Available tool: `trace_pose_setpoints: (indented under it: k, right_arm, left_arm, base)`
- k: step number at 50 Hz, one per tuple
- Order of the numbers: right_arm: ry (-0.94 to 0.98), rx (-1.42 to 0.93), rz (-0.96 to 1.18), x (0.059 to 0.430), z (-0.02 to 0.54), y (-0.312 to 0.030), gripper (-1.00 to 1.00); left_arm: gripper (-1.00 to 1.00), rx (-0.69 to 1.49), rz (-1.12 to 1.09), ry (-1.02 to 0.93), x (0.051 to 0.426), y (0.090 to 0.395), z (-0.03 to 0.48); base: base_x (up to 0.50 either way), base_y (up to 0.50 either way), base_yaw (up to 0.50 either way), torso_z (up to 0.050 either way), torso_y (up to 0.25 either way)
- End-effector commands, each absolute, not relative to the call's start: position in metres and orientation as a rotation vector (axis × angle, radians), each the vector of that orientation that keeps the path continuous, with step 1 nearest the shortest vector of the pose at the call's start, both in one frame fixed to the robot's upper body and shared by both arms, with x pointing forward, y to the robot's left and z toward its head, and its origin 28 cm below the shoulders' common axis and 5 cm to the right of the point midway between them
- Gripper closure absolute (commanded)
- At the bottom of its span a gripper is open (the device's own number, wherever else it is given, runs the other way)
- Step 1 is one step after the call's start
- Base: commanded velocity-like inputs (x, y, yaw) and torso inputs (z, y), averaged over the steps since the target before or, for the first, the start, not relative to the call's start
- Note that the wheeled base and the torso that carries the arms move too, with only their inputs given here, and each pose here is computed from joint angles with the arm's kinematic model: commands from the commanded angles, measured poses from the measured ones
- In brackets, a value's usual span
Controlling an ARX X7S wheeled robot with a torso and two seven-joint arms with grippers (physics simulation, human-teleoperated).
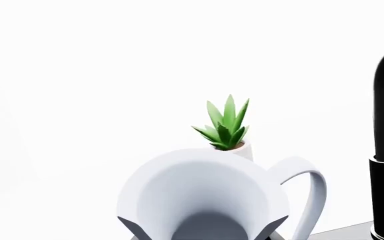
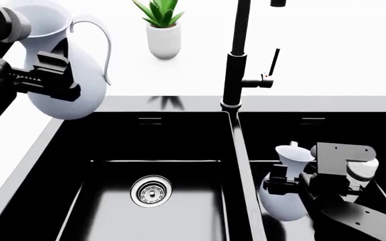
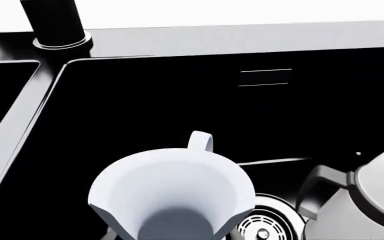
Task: Pick the pitcher and pitcher and place them in the sink. Then turn on the water.
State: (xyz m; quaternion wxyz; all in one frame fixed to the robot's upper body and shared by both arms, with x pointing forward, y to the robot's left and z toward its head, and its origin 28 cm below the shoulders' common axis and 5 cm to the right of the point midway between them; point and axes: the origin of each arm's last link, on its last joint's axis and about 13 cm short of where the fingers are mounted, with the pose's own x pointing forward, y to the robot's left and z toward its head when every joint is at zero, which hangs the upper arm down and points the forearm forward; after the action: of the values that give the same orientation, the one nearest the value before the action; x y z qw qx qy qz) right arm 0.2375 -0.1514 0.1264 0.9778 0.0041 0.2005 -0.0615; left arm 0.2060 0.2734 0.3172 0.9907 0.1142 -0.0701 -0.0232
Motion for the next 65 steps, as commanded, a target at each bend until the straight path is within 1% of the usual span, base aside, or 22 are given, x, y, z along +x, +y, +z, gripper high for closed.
trace_pose_setpoints:
  k: [1, 22, 34, 35, 56, 65]
  right_arm:
    - [0.439, -0.011, -0.131, 0.236, 0.116, -0.152, 1.0]
    - [0.504, -0.017, -0.133, 0.234, 0.095, -0.152, 1.0]
    - [0.528, -0.014, -0.129, 0.234, 0.093, -0.152, 1.0]
    - [0.532, -0.013, -0.129, 0.234, 0.093, -0.152, -1.0]
    - [0.528, -0.005, -0.123, 0.229, 0.099, -0.152, -1.0]
    - [0.572, -0.003, -0.139, 0.226, 0.088, -0.157, -1.0]
  left_arm:
    - [1.0, 0.219, -0.032, -0.155, 0.206, 0.274, 0.319]
    - [1.0, 0.22, -0.034, -0.152, 0.206, 0.274, 0.318]
    - [1.0, 0.219, -0.035, -0.156, 0.205, 0.274, 0.32]
    - [1.0, 0.22, -0.035, -0.157, 0.205, 0.274, 0.32]
    - [1.0, 0.218, -0.034, -0.157, 0.205, 0.274, 0.318]
    - [1.0, 0.216, -0.036, -0.156, 0.205, 0.274, 0.318]
  base:
    - [0.0, 0.0, 0.0, 0.0, 0.0]
    - [0.01, -0.01, 0.0, 0.0, 0.0]
    - [0.01, -0.02, -0.01, 0.0, 0.0]
    - [0.01, -0.02, -0.01, 0.0, 0.0]
    - [0.01, -0.02, -0.01, 0.0, 0.0]
    - [0.01, -0.02, -0.01, 0.0, 0.0]
